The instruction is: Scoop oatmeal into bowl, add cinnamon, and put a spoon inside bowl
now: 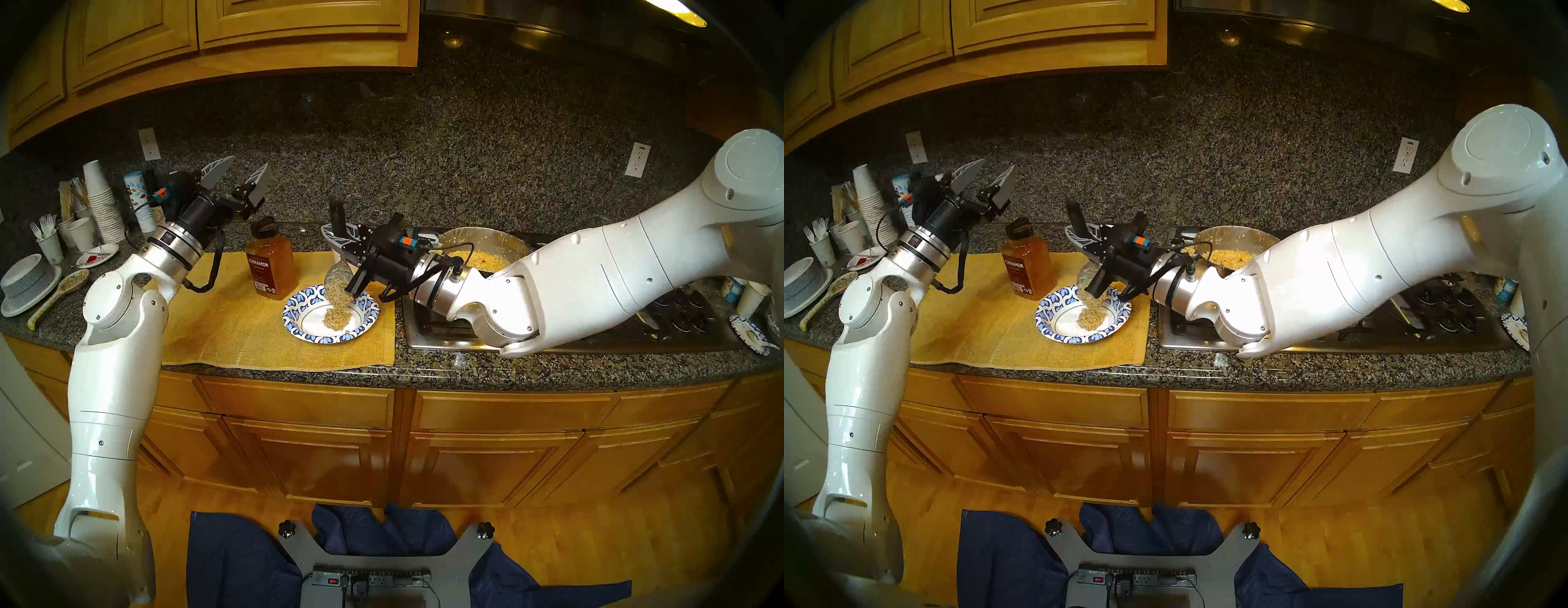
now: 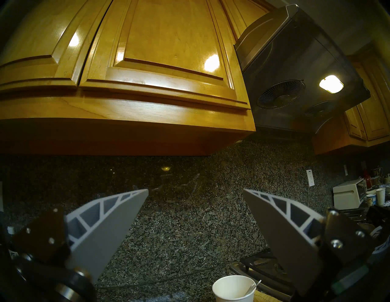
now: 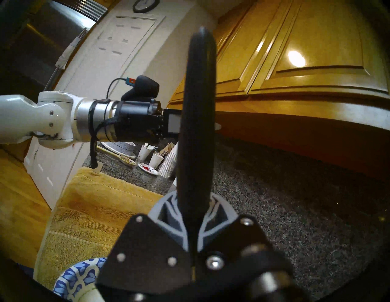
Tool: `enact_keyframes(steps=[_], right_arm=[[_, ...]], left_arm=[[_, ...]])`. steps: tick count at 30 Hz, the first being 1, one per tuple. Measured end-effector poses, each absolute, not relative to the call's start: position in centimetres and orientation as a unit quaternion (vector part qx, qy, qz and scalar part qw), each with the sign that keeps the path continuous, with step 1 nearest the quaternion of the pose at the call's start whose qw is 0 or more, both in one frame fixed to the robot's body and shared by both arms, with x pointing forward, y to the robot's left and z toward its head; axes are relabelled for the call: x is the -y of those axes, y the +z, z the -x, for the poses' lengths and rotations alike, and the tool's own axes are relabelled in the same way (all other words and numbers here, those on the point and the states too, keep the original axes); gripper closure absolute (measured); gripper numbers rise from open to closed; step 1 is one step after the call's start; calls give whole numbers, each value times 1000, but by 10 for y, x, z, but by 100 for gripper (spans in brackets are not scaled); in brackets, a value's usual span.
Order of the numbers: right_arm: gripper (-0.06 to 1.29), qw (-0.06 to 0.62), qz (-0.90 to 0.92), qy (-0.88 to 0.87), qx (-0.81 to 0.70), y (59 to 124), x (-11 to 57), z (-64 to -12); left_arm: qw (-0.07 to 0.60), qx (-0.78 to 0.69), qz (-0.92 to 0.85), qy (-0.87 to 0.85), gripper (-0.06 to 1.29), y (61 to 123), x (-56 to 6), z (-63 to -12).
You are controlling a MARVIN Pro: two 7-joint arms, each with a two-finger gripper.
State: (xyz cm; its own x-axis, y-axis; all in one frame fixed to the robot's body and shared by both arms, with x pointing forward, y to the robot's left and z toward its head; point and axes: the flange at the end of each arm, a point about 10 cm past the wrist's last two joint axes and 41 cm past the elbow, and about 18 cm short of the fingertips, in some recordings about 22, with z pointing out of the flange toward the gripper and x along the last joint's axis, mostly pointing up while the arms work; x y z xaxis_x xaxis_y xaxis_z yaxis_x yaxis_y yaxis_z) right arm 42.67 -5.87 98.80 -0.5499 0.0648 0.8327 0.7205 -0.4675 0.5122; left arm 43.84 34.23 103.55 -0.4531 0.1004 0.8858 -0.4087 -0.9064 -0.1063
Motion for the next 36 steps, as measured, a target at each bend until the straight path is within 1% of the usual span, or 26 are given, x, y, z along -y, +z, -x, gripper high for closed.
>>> enact_keyframes(steps=[18,36], right_arm=[[125,178,372,-759,503,958,61,-420],[125,160,346,-785,489,979,68,-432]], left_arm=[[152,154,-500,838,2,1035,-342,-438],[152,154,-500,838,2,1036,-342,-438]])
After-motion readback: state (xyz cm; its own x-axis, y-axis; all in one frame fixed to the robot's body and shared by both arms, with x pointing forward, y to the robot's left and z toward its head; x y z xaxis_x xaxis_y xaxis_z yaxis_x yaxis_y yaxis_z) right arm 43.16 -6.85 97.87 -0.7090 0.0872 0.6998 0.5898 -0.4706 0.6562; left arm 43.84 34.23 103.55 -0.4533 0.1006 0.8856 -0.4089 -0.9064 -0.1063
